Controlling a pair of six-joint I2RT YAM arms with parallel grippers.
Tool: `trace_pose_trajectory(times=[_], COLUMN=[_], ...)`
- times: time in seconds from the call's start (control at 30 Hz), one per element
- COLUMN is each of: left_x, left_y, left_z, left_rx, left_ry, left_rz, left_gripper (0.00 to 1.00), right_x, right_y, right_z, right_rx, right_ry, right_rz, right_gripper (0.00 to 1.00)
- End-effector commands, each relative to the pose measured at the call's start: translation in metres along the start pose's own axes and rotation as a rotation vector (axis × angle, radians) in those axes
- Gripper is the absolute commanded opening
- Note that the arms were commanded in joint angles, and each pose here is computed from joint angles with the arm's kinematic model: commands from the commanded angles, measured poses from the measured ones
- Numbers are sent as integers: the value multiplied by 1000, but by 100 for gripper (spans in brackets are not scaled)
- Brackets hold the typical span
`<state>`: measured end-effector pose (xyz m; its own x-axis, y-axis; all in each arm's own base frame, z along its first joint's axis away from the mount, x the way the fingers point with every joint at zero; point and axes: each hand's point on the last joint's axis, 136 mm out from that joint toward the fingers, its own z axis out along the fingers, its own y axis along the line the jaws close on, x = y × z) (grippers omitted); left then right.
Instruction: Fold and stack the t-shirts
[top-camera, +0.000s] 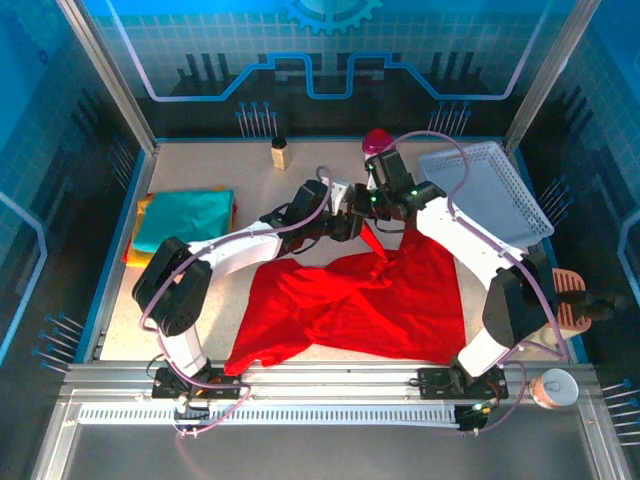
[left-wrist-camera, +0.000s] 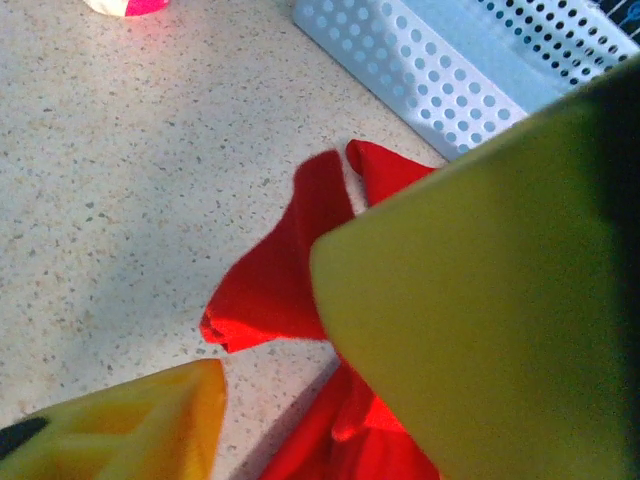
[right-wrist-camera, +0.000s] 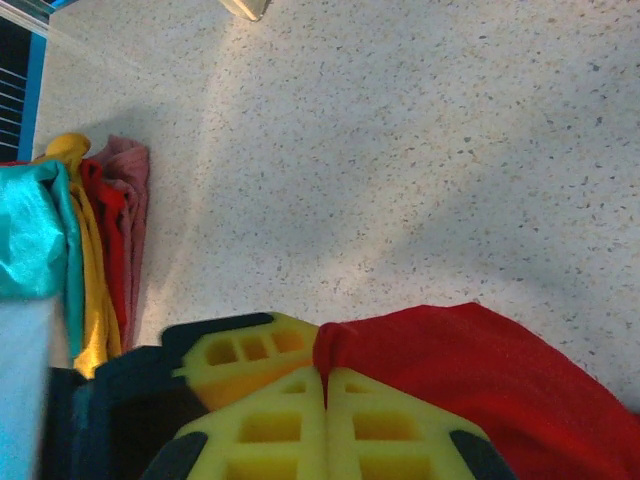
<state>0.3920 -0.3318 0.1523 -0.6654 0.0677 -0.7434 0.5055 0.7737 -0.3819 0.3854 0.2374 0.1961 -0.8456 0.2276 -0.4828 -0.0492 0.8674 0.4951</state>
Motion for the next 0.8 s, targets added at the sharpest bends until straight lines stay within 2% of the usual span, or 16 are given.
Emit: trace_pose_trajectory(times=[0.0,0.03,0.07,0.13,0.17,0.27,0.33,0.4,0.47,0.63,0.7,0.77], left_x=[-32,-35,-38,-44,-47,-60,-70,-77,-81,-79,-75,-70], left_y=[-4,-1,4,13,18,35,45,54,54,54,54,53], left_z=[2,1,0,-6,-10,-31,-49,-67,-85,-110,-116,-122], left_rx=[16,-3,-26,-59,-73,-120,-140,-167,-167,-207,-217,-212], left_ry=[-84,-88,-90,-92,-92,-86,-72,-49,-19,-7,-15,-22], left_rz=[-32,-39,-42,-39,-32,16,63,115,191,280,289,297], left_gripper=[35,20,9,0,0,0,0,0,0,0,0,0], right_x=[-2,-3,-5,-10,-14,-27,-36,-44,-49,-49,-43,-37], right_y=[15,14,13,8,4,-14,-34,-56,-86,-147,-167,-184], right_z=[-6,-6,-7,-9,-11,-18,-22,-21,-14,11,23,35], right_rx=[-39,-36,-32,-15,-3,42,75,90,136,315,390,453], right_ry=[6,3,-2,-13,-22,-34,-37,-18,27,139,200,256], right_rz=[21,17,11,-3,-13,-41,-32,-6,10,5,3,0], right_gripper=[0,0,0,0,0,15,35,42,54,64,62,57])
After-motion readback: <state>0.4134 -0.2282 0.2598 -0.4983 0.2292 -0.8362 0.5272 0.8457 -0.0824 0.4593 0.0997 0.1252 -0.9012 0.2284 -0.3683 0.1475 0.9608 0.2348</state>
